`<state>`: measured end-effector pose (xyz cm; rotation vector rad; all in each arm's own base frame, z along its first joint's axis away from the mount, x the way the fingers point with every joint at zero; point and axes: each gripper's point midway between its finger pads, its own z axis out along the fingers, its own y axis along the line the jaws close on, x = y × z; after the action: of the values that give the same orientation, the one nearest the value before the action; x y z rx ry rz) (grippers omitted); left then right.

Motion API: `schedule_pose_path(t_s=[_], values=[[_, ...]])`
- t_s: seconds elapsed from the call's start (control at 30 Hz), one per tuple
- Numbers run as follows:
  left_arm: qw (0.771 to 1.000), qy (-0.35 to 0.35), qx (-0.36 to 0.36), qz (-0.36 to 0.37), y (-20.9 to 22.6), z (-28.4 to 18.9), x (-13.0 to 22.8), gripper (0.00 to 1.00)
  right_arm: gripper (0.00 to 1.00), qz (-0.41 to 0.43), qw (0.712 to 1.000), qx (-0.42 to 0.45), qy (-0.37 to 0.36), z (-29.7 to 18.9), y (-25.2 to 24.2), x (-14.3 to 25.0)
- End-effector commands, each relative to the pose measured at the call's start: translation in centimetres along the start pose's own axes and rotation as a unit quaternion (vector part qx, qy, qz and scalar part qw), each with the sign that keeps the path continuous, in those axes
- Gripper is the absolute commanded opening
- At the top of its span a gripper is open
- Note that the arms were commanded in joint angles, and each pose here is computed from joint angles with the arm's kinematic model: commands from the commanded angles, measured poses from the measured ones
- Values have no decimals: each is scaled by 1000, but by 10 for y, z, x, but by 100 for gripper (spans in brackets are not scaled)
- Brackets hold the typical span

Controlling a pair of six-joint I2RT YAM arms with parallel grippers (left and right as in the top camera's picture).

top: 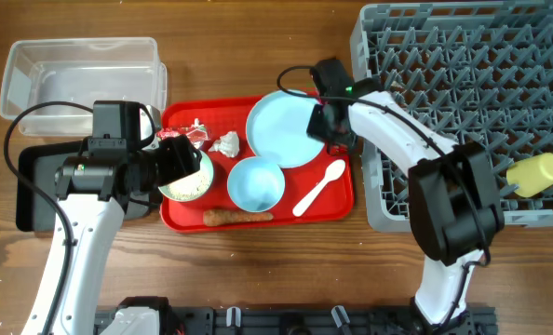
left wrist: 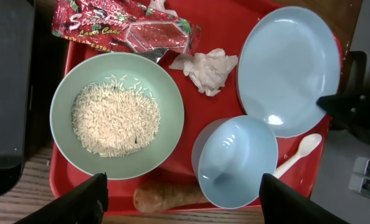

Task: Sort waste into correct bins and load items into the dishwasher rack
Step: 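Lift the plate and stand it upright in the rack's right side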

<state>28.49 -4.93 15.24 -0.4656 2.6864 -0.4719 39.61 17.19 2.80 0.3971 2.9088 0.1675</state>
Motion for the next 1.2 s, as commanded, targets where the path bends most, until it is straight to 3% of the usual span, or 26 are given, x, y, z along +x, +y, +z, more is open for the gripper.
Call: schedule_pose_path(t_s=[0.0,0.2,0.37,0.53,0.7,0.93,1.03,1.17], values=[[1000,-14,-1,5,0,-5,-7,78,4,-33,994,-38,-101,-69,14,-50],[1000,-14,-1,5,0,-5,-7,78,4,-94,973,-49,-204,-150,6,-82],[1000,-14,-1,5,0,-5,-7,78,4,-98,941,64,-317,-217,-56,-117],[1000,-14,-1,5,0,-5,-7,78,4,-74,885,230,-399,-284,-143,-152],[1000,-14,-1,5,0,-5,-7,78,4,29,826,364,-430,-327,-228,-165],[1000,-14,-1,5,0,-5,-7,77,4,117,776,422,-454,-363,-313,-174],[1000,-14,-1,5,0,-5,-7,77,4,119,767,457,-435,-364,-346,-176],[1000,-14,-1,3,0,-5,-7,77,4,102,778,485,-385,-340,-386,-180]])
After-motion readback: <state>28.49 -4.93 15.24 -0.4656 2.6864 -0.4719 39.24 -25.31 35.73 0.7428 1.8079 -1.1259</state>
